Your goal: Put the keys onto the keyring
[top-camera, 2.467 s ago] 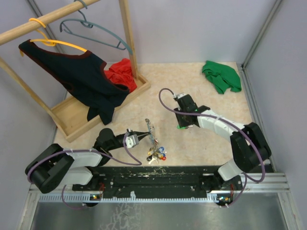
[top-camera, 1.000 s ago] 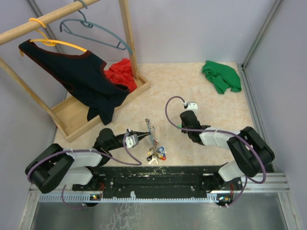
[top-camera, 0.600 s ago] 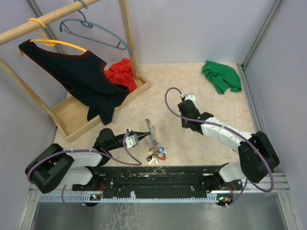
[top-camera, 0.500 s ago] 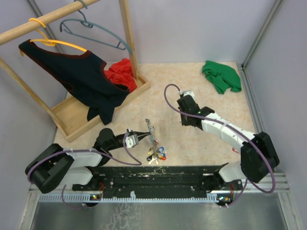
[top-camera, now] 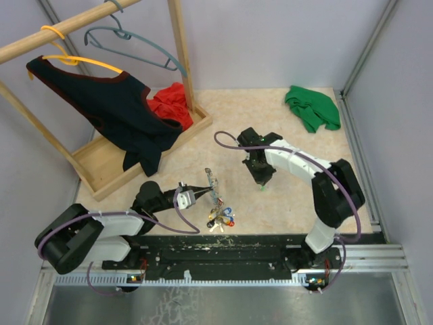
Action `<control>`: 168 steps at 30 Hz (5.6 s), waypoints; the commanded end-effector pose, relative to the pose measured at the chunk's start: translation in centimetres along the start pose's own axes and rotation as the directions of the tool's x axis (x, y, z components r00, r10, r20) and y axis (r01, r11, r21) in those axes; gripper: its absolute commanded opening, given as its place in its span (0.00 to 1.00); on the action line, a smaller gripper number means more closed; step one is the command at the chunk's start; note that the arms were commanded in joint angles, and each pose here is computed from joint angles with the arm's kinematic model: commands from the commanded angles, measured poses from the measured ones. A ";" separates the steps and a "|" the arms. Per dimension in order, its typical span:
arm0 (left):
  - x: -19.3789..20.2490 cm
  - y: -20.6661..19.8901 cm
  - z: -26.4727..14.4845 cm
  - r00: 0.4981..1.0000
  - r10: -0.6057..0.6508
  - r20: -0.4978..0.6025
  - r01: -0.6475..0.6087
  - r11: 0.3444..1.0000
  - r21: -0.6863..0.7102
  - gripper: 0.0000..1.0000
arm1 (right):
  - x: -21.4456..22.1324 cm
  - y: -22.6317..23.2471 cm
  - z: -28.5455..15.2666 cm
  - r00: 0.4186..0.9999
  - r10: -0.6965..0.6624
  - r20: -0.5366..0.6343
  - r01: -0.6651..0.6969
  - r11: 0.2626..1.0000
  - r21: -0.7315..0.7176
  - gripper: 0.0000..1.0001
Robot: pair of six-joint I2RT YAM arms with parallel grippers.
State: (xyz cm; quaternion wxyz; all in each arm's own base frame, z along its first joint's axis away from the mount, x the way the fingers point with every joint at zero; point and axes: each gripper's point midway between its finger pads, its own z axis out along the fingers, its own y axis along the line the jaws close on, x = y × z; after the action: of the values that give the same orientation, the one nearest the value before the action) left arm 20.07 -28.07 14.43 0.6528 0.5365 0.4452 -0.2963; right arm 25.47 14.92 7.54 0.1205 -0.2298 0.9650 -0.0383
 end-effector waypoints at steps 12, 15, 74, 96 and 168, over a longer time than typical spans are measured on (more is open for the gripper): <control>-1.6 0.6 0.5 0.999 0.025 0.045 -0.025 1.000 0.003 0.00 | -7.6 2.7 4.5 0.988 -0.152 0.034 0.154 0.985 -0.072 0.00; -1.5 0.5 0.5 0.999 0.023 0.044 -0.023 1.000 0.011 0.00 | -8.0 3.0 5.2 0.987 -0.158 0.030 0.160 0.984 -0.075 0.00; -1.6 0.5 0.6 0.999 0.012 0.051 -0.012 1.000 0.009 0.00 | -9.4 2.5 3.0 0.635 0.159 0.756 -0.094 0.987 -0.128 0.16; -1.6 0.5 0.7 0.999 0.010 0.051 -0.011 1.000 0.011 0.00 | -9.9 2.8 4.1 0.648 0.149 0.747 -0.092 0.989 -0.117 0.18; -1.5 1.0 -0.1 0.997 -0.004 0.077 -0.005 0.994 0.111 0.00 | -6.2 13.7 -12.8 0.259 -0.406 0.876 0.794 0.606 0.047 0.00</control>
State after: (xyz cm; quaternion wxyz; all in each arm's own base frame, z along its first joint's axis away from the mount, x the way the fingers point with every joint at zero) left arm 20.44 -27.48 14.63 0.6250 0.5385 0.4442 -0.3494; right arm 21.42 28.39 14.95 0.4112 -0.5601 0.6774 0.2415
